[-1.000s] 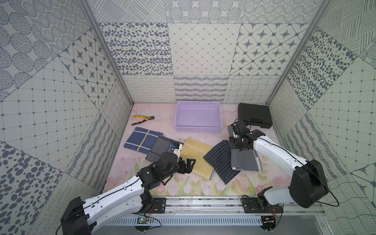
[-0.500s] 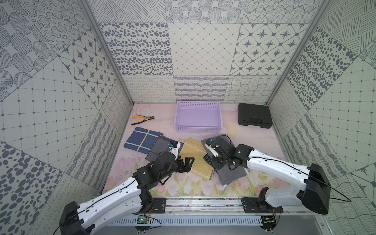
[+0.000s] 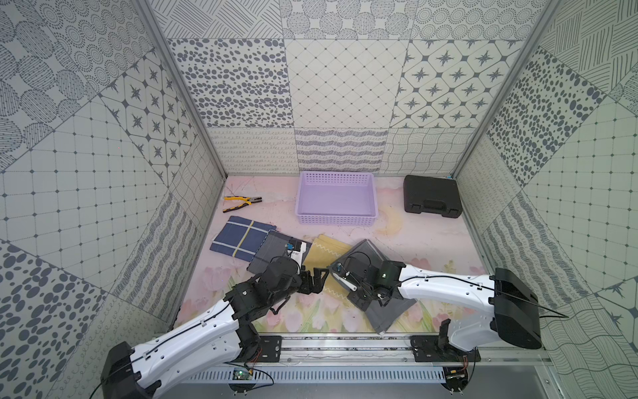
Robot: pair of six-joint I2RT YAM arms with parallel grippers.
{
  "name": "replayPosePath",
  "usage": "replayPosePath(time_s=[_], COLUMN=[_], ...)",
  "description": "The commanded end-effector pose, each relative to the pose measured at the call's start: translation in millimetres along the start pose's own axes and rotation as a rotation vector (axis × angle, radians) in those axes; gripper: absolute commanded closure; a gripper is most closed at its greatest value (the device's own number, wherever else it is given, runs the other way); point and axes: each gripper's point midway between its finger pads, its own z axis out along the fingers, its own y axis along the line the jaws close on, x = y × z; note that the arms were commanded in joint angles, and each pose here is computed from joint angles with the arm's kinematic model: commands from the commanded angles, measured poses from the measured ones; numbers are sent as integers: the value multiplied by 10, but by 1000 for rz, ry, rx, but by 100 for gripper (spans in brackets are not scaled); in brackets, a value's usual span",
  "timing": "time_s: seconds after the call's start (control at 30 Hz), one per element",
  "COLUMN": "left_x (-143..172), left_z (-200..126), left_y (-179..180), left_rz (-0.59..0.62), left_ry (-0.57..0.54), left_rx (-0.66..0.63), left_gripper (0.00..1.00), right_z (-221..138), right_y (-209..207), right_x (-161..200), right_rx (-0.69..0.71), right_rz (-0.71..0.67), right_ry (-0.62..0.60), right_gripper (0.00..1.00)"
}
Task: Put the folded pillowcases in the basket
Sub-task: Move the pillowcase to the pillowcase, then pick up the pillowcase from the pillowcase.
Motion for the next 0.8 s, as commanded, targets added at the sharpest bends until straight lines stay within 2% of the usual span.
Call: replayPosePath(time_s=[0.0, 0.07, 0.13, 0.3, 0.47, 0.57, 0.77], left_x=[-31, -39, -58, -144, -226, -225, -145], left_z=[62, 115, 163, 284, 453, 620, 1035], left_y=[-142, -204, -243, -336, -470, -510, -421], left_rz=[18, 15, 10, -11, 28, 74, 55], left_ry=[18, 40, 64, 128, 199, 249, 347], left_rx=[60, 92, 119, 225, 333, 356, 377], left_gripper=[1, 1, 1, 1, 1, 1, 7], right_z=[-136, -237, -370, -739, -977, -1032, -1007], right_y=[-35, -149, -268, -640, -1044, -1164, -1195], right_x=[-33, -72, -110, -101, 141, 275, 401], right_rx=[18, 68, 114, 132, 122, 151, 165], right_rz=[35, 77, 128, 364, 637, 698, 730], right_ry=[-61, -109, -166, -308, -425, -469, -487], right_gripper=[63, 52, 46, 39, 35, 33, 32])
